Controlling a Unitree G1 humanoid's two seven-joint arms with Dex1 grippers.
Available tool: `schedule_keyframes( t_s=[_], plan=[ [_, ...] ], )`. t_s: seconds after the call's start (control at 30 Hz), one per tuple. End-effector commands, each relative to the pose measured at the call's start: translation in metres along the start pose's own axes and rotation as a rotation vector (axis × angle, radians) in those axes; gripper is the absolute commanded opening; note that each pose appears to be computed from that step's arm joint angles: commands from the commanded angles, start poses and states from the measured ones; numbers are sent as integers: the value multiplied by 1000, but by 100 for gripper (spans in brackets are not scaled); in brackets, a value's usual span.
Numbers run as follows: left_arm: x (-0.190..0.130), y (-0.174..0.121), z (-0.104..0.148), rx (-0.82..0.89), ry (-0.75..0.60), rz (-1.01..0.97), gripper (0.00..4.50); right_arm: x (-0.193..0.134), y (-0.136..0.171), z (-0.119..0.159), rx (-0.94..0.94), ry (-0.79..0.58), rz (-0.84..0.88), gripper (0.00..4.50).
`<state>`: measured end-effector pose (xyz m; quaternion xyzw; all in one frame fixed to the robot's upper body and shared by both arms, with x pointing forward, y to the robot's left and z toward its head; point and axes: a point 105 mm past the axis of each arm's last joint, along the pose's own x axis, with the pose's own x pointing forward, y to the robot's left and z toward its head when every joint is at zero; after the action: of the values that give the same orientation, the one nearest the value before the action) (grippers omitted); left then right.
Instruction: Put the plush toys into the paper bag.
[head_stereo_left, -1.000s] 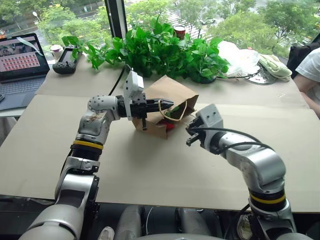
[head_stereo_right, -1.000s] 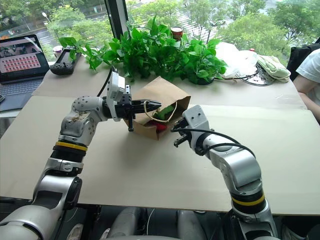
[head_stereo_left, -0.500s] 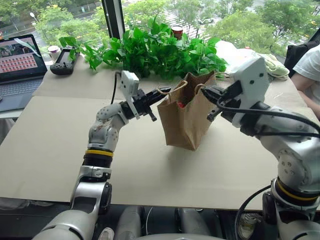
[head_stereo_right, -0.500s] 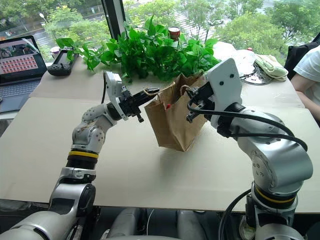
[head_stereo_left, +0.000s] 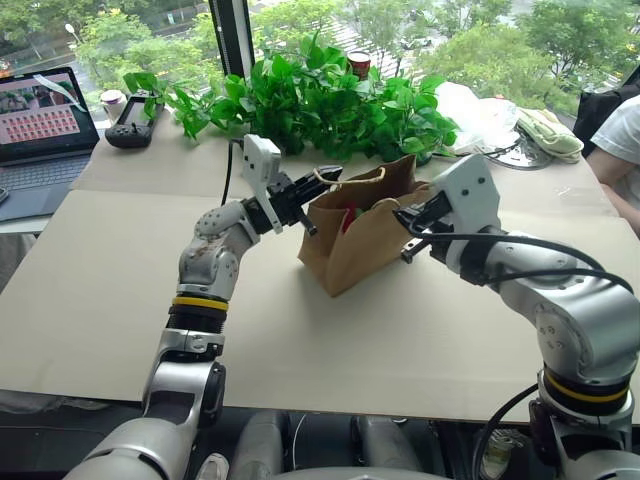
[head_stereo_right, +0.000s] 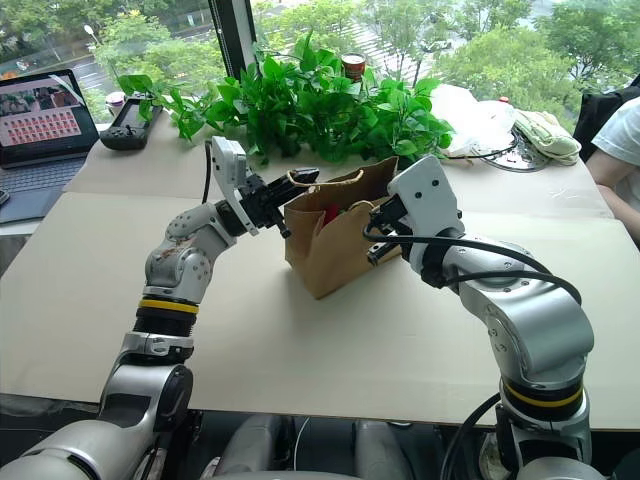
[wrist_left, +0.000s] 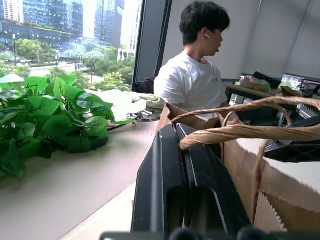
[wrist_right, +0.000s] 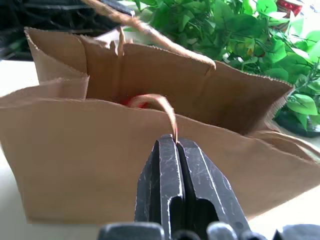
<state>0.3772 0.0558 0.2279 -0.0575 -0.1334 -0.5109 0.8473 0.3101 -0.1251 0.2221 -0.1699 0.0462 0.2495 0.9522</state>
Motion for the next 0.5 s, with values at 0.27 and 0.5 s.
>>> schedule_keyframes(
  t_s=[0.27,0.5],
  plan=[
    [-2,-2,-13,-37,59,-33,0,1,2,9,13,-44,-31,3],
    [-7,0,-16,-54,86,-33,147,2,7,15,27,-78,-13,143]
  ],
)
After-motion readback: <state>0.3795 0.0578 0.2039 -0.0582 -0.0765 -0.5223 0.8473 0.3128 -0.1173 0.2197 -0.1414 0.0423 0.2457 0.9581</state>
